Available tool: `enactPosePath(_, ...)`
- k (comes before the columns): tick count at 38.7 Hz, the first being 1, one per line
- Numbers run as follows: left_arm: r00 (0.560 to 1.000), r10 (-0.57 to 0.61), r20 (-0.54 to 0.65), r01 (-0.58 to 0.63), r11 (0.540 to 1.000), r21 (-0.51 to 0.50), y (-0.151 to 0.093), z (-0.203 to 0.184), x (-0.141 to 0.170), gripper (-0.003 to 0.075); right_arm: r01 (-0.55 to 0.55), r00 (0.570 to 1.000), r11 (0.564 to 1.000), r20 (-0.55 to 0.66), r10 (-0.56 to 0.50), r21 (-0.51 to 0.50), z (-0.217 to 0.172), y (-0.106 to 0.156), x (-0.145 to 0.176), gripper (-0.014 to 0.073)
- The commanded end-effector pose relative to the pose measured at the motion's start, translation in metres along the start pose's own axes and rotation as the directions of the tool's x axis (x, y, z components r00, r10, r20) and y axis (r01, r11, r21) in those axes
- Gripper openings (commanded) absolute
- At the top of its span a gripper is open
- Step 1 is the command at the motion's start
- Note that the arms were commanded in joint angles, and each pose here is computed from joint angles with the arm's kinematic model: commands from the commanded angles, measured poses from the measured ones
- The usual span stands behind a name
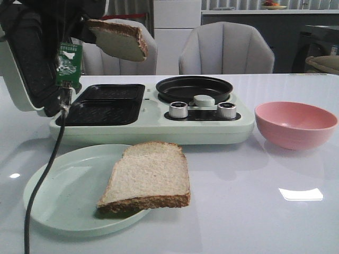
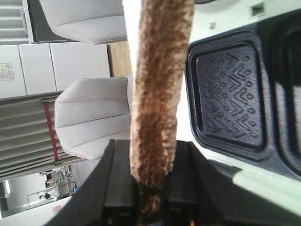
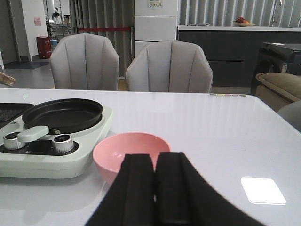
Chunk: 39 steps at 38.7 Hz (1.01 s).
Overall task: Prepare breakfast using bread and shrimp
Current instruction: 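Lift the bread slice and carry it over the sandwich maker well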
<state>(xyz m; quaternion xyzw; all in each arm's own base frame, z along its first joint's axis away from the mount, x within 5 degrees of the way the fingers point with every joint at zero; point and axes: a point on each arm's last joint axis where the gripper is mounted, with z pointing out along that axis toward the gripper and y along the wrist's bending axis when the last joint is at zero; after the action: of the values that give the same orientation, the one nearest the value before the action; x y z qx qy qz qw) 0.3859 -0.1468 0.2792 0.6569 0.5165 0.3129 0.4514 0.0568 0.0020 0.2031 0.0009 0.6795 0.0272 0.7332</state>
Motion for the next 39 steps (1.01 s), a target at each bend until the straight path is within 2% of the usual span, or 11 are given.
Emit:
enactPosePath(1,0.999,-0.051,0.007,0.051,0.995,-0.081,0.028,0.004,0.006,0.0118,0.013,0.994,1.000,0.110,-0.013,0.006,-0.002,0.000,-0.012,0.0141)
enactPosePath(7,0.997,-0.072,-0.022,0.070,0.994,-0.082,0.029,0.035,0.015,0.0118,0.013,0.994,1.000,0.110,-0.013,0.006,-0.002,0.000,-0.012,0.0141)
enactPosePath(15,0.994,-0.093,-0.064,0.092,0.996,-0.011,0.001,0.062,0.027,0.0115,0.013,0.994,1.000,0.110,-0.013,0.006,-0.002,0.000,-0.012,0.0141)
enactPosePath(22,0.978,-0.158,-0.136,0.162,0.986,0.023,-0.015,0.069,0.035,0.0112,0.013,0.994,1.000,0.110,-0.013,0.006,-0.002,0.000,-0.012,0.0141)
enactPosePath(31,0.977,-0.194,-0.094,0.200,0.978,0.065,-0.028,0.068,0.033,0.0116,0.013,0.994,1.000,0.110,-0.013,0.006,-0.002,0.000,-0.012,0.0141)
enactPosePath(34,0.977,-0.199,-0.077,0.205,0.976,0.073,-0.030,0.068,0.031,0.0143,0.013,0.994,1.000,0.110,-0.013,0.006,-0.002,0.000,-0.012,0.0141)
enactPosePath(39,0.973,-0.218,-0.074,0.224,0.971,0.081,-0.032,0.067,0.030,0.0258,0.013,0.994,1.000,0.110,-0.013,0.006,-0.002,0.000,-0.012,0.0141)
